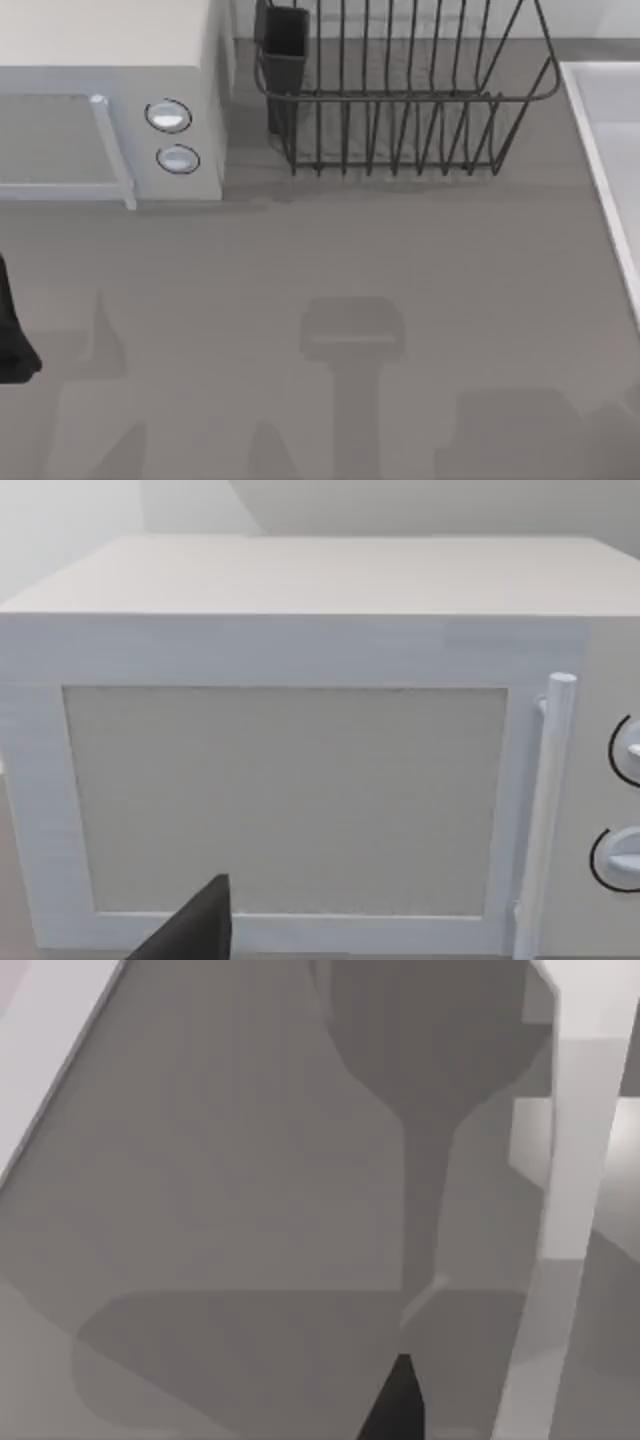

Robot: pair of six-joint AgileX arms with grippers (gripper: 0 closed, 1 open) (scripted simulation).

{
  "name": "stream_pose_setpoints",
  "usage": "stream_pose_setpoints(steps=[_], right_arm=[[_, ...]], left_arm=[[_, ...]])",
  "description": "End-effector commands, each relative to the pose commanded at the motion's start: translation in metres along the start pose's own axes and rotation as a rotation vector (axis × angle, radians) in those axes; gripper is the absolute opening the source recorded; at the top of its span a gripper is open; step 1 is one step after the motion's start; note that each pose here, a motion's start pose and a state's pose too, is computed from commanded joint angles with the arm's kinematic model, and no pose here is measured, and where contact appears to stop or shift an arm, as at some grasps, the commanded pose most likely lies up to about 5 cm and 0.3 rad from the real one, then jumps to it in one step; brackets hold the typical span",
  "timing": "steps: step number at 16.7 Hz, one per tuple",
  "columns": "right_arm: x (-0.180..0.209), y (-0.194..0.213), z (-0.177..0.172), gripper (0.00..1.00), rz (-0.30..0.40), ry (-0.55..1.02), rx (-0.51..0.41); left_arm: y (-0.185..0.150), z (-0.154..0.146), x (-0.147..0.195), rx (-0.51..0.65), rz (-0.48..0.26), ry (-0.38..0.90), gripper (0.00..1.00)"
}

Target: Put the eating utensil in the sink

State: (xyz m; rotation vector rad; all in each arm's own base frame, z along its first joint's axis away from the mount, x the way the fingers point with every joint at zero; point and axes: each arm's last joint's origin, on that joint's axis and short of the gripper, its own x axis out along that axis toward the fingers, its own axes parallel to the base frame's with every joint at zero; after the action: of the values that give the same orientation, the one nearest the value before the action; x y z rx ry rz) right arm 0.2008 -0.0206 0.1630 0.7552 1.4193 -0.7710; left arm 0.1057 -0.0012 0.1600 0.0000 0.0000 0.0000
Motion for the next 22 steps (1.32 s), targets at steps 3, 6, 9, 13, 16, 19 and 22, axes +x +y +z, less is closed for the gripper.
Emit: stream_pose_setpoints(steps=[3,6,9,13,16,19,22], right_arm=[[-0.032,-0.003,-0.002,0.00,-0.013,0.011,0.003],[-0.051,-0.006,-0.004,0.00,0.002,-0.002,-0.002],[-0.052,-0.006,-0.004,0.00,0.003,-0.002,-0.003],[-0.053,-0.001,0.000,0.00,-0.008,0.007,0.002],[-0.063,0.018,0.018,0.00,-0.032,0.025,0.012],[-0.076,0.053,0.048,0.00,-0.057,0.044,0.018],[-0.088,0.097,0.088,0.00,-0.062,0.047,0.020]], left_arm=[[0.000,0.000,0.000,0.000,0.000,0.000,1.00],[0.000,0.000,0.000,0.000,0.000,0.000,1.00],[0.000,0.000,0.000,0.000,0.000,0.000,1.00],[0.000,0.000,0.000,0.000,0.000,0.000,1.00],[0.000,0.000,0.000,0.000,0.000,0.000,1.00],[0.000,0.000,0.000,0.000,0.000,0.000,1.00],[0.000,0.000,0.000,0.000,0.000,0.000,1.00]])
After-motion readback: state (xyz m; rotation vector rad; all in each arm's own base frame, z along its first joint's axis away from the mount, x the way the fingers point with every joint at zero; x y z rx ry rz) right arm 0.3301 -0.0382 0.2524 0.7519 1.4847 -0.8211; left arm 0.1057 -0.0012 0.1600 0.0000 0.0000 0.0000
